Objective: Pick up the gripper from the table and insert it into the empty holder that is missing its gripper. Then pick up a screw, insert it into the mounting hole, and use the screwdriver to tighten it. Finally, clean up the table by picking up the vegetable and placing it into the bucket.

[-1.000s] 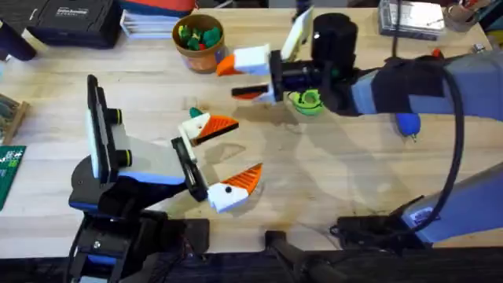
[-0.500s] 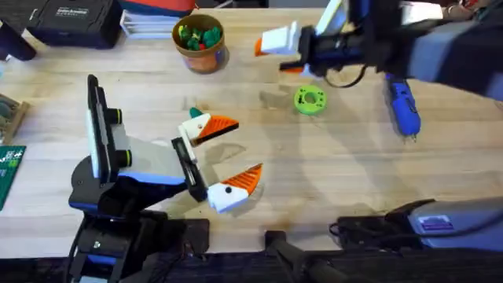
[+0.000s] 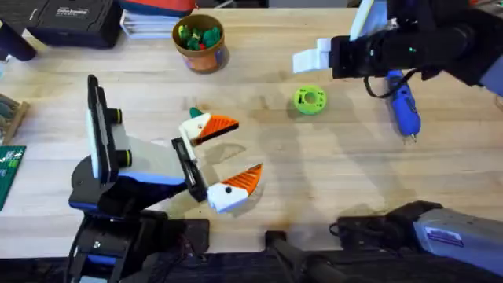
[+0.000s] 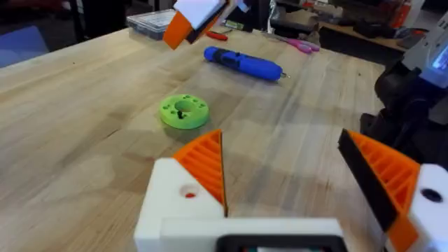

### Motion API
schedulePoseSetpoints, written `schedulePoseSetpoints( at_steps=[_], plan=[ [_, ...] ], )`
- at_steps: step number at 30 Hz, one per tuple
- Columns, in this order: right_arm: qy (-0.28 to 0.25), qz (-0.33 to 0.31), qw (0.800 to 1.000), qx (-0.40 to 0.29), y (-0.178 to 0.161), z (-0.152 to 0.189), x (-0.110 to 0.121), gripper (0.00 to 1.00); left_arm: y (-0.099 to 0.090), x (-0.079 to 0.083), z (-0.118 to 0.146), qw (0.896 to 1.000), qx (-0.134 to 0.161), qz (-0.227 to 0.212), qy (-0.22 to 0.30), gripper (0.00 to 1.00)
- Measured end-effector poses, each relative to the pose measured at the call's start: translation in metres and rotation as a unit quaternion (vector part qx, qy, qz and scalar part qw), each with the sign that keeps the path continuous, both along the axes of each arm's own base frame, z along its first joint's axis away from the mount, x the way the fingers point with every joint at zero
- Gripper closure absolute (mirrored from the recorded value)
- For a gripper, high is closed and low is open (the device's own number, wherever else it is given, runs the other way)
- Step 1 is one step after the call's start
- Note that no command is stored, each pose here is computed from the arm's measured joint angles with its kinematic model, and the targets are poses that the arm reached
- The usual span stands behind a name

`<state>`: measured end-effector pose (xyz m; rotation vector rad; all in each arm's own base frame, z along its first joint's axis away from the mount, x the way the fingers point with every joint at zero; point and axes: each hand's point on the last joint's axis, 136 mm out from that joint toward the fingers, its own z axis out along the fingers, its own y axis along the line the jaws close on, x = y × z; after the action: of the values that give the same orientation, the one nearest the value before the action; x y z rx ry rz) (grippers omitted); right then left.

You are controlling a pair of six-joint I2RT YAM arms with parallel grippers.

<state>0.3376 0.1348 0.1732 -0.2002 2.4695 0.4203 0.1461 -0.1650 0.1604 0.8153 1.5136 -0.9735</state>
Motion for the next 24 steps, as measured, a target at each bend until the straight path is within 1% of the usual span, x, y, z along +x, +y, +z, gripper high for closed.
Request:
schedulePoseSetpoints(
  at_steps=[3,6,8,9,10,12,16,20,23,24],
  plan=[
    [0.007,-0.001,1.000,-0.004,-0.002,-0.002,-0.002,0.007,0.000,0.000,0.000,1.000,0.000,0.000,0.000,0.014],
    [0.016,0.015,1.000,-0.020,-0.003,-0.008,-0.009,0.007,0.000,0.000,0.000,1.000,0.000,0.000,0.000,0.015],
    [0.031,0.029,0.998,-0.038,-0.004,-0.016,-0.015,0.083,0.000,0.000,0.000,1.000,0.000,0.000,0.000,0.015],
    [0.038,0.037,0.997,-0.048,-0.004,-0.021,-0.017,0.131,0.000,0.000,0.000,1.000,0.000,0.000,0.000,0.016],
    [0.046,0.046,0.996,-0.059,-0.002,-0.028,-0.019,0.203,0.000,0.000,0.000,1.000,0.000,0.000,0.000,0.016],
    [0.056,0.062,0.993,-0.082,0.001,-0.040,-0.020,0.284,0.000,0.000,0.000,1.000,0.000,0.000,0.000,0.015],
    [0.065,0.092,0.984,-0.137,0.008,-0.063,-0.020,0.354,0.000,0.000,0.000,1.000,0.000,0.000,0.000,0.015],
    [0.063,0.105,0.976,-0.180,0.012,-0.077,-0.016,0.423,0.000,0.000,0.000,1.000,0.000,0.000,0.000,0.015],
    [0.060,0.105,0.973,-0.196,0.011,-0.085,-0.010,0.541,0.000,0.000,0.000,1.000,0.000,0.000,0.000,0.015],
    [0.060,0.104,0.973,-0.199,0.011,-0.087,-0.009,0.551,0.000,0.000,0.000,1.000,0.000,0.000,0.000,0.016]
  ],
)
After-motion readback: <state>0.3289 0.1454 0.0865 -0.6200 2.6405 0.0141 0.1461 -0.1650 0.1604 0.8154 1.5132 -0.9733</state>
